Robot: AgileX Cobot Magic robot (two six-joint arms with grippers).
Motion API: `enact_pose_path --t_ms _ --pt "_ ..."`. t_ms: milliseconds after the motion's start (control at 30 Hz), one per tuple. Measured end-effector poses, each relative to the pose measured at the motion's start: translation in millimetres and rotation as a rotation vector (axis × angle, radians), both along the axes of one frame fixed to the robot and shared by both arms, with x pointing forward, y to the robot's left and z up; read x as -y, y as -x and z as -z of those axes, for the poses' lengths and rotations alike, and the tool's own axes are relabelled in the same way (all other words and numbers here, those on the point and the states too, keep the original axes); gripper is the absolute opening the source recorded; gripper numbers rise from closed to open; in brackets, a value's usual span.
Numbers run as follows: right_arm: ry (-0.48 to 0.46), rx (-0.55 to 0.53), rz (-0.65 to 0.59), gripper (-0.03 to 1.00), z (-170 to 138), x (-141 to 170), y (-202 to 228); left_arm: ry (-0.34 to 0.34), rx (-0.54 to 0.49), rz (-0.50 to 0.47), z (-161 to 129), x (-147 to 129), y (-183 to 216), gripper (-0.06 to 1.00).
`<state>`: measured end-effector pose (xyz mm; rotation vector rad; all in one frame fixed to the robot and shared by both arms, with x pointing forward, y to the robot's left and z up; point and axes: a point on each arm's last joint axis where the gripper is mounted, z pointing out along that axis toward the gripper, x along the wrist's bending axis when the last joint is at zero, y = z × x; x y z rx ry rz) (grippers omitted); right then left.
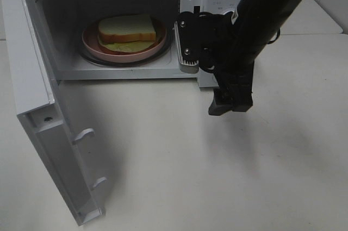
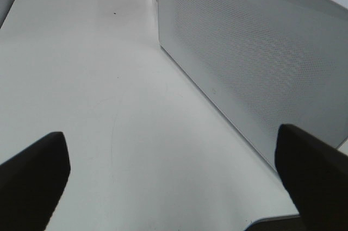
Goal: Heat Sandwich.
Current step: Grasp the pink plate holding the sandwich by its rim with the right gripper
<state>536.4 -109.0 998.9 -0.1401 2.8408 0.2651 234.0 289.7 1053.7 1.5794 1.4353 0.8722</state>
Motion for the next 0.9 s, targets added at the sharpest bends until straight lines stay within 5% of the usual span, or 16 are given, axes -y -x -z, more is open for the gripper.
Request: enact_pose_path --t_ms 400,900 --pt "0.018 0.238 -0.148 0.88 -25.9 -29.1 -10.8 0.000 0.000 0.000 0.0 0.0 0.0 0.97" --pt "-0.005 0.269 -0.153 0.86 -5.9 -63.3 -53.5 0.000 0.000 0.000 0.0 0.0 0.0 0.97"
